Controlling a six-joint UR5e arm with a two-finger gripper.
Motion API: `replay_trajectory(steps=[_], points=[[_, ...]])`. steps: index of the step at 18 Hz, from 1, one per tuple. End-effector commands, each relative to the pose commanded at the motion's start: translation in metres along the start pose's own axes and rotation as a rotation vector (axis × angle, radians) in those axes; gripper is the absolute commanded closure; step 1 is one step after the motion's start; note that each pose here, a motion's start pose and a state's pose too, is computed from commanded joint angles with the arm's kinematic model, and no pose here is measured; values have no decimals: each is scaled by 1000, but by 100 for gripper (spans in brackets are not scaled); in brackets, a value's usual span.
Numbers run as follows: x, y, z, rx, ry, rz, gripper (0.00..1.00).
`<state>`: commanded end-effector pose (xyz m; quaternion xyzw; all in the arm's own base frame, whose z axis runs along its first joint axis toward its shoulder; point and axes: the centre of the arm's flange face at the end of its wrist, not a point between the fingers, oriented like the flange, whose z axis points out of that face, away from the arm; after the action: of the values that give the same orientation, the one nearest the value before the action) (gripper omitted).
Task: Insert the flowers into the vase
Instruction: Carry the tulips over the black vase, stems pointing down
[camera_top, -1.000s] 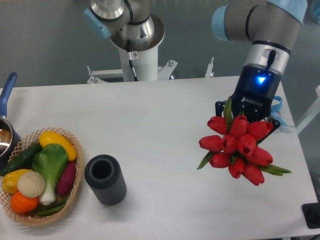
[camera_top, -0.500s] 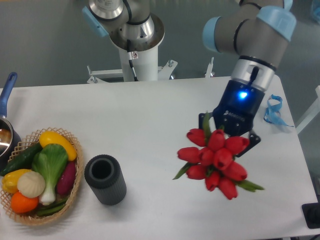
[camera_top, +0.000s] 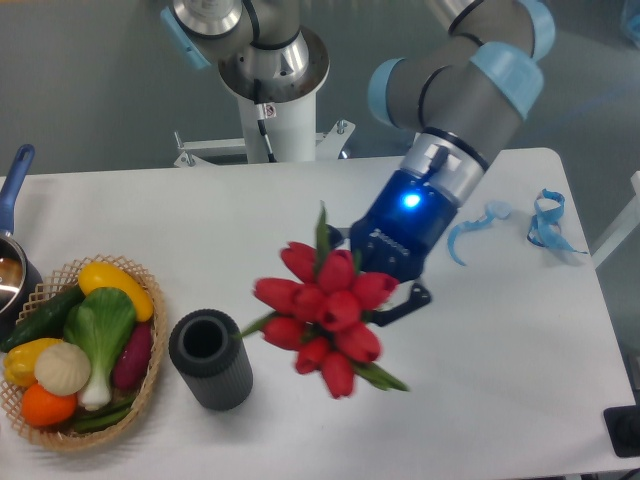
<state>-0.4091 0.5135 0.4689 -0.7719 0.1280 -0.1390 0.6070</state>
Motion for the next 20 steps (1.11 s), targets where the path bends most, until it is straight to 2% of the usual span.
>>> replay_trajectory(steps=[2,8,11,20], points=[[7,3,6,25,33,-10,78],[33,-12,-3,205,166,-21,78],[40,-14,6,301,246,17,78],[49,-2,41,304,309,-7,78]])
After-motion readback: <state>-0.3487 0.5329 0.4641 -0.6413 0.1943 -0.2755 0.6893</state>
